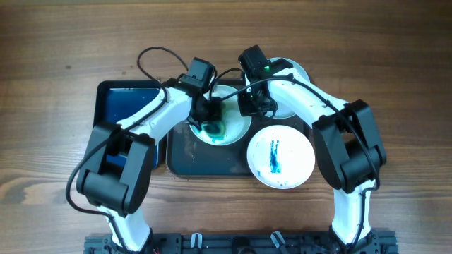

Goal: Clean dirty plates on tray and stack at the side
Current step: 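Scrub the plate again with the sponge, right gripper holding it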

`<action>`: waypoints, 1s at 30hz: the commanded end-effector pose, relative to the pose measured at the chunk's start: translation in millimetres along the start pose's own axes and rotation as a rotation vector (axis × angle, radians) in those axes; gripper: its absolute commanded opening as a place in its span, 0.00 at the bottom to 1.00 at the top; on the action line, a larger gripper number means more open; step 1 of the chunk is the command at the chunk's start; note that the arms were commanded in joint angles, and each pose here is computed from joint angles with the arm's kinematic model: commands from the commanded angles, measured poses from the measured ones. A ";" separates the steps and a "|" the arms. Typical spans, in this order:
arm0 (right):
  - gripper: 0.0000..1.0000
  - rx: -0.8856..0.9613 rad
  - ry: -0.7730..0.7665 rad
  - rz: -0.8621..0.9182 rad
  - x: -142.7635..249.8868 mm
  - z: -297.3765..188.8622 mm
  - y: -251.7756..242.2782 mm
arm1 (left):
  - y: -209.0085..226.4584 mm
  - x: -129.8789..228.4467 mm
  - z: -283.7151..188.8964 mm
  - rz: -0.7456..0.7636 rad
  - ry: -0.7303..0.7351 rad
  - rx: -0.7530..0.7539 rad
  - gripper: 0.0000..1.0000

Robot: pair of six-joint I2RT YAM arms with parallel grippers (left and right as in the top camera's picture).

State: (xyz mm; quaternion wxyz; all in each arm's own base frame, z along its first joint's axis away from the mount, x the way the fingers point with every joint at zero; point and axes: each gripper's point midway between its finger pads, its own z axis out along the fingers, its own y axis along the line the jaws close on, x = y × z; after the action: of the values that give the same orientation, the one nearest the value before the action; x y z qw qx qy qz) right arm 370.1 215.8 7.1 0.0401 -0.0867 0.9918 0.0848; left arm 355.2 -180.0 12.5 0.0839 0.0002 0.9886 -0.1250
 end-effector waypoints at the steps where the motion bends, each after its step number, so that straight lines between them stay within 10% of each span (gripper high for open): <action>1: 0.04 0.016 0.011 -0.042 3.2 4.2 -3.8 | 80.0 -27.4 -14.5 -0.219 -0.201 -0.409 0.04; 9: 0.04 -0.132 0.071 -0.173 17.2 1.6 19.9 | 51.5 -67.6 -159.9 -0.320 -0.287 -0.205 0.04; 14: 0.04 -0.110 -0.005 -0.198 8.8 -23.9 28.1 | 114.4 -75.8 -220.7 -0.484 -0.393 -0.163 0.04; 30: 0.04 0.964 -0.922 -0.326 18.9 -251.5 73.3 | 164.0 -66.2 -226.1 -0.606 -0.374 -0.224 0.04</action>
State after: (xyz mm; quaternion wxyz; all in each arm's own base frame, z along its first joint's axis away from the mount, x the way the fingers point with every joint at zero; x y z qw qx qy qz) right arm 327.6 250.8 213.9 0.4238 -0.2063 0.8400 -0.2687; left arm 385.4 35.9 200.1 0.2231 -0.3269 0.9178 -0.0308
